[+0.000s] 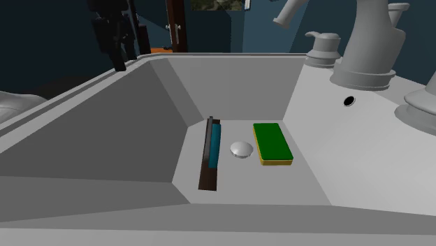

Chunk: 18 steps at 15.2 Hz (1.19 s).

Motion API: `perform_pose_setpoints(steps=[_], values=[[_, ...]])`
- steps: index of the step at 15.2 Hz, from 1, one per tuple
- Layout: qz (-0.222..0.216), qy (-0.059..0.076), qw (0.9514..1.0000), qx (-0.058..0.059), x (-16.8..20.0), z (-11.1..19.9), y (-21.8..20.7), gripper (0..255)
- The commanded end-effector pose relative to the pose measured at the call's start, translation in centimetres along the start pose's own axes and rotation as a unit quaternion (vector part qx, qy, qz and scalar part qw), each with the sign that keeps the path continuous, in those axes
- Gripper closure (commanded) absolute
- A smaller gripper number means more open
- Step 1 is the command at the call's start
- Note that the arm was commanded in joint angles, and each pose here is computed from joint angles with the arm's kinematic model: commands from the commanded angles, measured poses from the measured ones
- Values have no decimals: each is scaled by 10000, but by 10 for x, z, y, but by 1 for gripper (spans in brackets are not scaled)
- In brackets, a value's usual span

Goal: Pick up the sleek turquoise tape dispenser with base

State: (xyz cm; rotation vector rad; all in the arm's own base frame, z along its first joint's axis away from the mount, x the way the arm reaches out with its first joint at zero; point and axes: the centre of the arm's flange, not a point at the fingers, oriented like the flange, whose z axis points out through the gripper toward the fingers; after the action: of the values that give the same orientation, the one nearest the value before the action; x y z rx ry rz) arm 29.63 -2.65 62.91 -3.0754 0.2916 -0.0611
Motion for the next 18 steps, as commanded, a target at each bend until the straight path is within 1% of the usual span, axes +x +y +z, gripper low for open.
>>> perform_pose_setpoints(steps=[1, 3, 5, 7, 9, 11, 13, 15, 16, 18], values=[[0, 0, 10000, 0, 0, 0, 0, 0], [594, 47, 9982, -107, 23, 12, -4, 0], [1186, 93, 9927, -213, 45, 23, -5, 0], [1774, 139, 9835, -319, 68, 34, -3, 0], [2355, 185, 9708, -424, 91, 45, 2, 0], [2927, 230, 9545, -527, 113, 55, 10, 0], [3489, 274, 9347, -628, 134, 65, 21, 0], [4038, 317, 9114, -726, 153, 75, 34, 0], [4307, 338, 8985, -775, 163, 80, 42, 0], [4833, 380, 8703, -869, 180, 89, 59, 0]])
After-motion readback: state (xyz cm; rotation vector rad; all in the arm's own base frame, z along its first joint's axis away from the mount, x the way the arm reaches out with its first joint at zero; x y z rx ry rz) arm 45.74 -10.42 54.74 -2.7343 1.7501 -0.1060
